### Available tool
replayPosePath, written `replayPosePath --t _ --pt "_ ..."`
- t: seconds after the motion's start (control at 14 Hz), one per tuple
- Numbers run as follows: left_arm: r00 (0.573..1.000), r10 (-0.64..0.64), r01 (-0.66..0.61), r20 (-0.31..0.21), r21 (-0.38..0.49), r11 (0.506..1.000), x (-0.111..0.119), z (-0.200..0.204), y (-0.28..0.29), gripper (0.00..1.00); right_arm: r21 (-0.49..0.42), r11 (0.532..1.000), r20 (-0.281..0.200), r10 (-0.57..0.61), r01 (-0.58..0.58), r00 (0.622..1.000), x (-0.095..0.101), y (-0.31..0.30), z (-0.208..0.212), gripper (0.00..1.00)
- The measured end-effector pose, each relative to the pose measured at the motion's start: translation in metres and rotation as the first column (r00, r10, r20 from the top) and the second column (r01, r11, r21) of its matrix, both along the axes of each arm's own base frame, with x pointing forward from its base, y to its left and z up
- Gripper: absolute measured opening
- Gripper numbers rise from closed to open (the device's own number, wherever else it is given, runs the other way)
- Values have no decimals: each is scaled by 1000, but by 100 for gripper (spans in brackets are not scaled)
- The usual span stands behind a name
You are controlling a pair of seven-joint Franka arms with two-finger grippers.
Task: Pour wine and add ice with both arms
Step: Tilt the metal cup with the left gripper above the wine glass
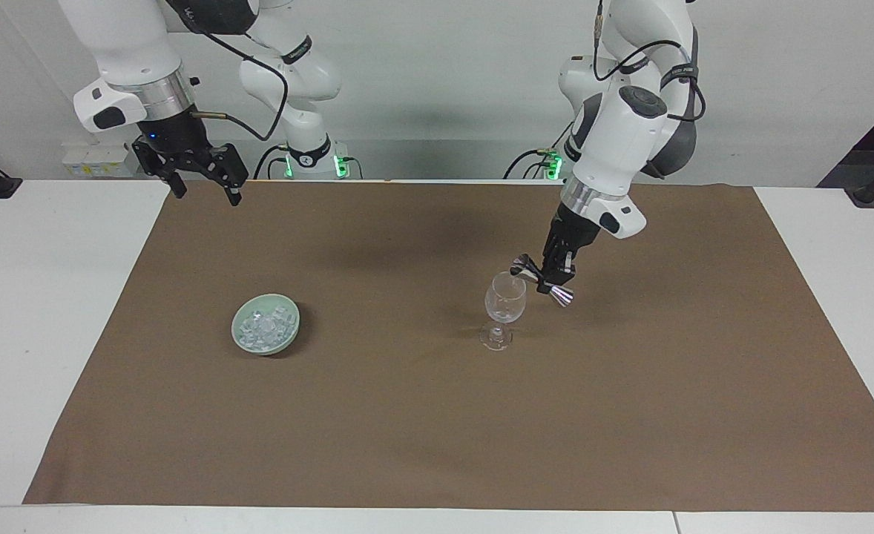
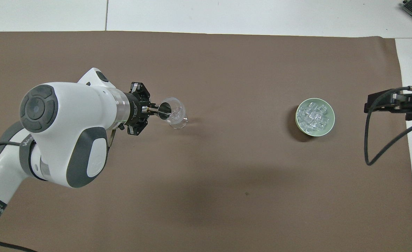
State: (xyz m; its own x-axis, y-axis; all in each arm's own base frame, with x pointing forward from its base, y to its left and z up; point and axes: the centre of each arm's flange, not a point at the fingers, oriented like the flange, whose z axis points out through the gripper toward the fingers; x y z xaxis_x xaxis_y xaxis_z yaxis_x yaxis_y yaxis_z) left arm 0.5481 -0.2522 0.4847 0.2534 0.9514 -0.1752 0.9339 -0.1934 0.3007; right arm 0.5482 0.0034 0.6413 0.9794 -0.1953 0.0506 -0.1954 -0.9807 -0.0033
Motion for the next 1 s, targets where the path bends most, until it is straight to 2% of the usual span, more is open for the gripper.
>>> replayPosePath --t 0.5,1.0 --pt "999 -26 24 40 53 998 -1 7 -8 22 0 1000 0 0 0 1000 0 0 0 100" --pt "999 16 -17 41 39 999 2 -3 -15 22 0 1000 0 0 0 1000 0 0 0 100"
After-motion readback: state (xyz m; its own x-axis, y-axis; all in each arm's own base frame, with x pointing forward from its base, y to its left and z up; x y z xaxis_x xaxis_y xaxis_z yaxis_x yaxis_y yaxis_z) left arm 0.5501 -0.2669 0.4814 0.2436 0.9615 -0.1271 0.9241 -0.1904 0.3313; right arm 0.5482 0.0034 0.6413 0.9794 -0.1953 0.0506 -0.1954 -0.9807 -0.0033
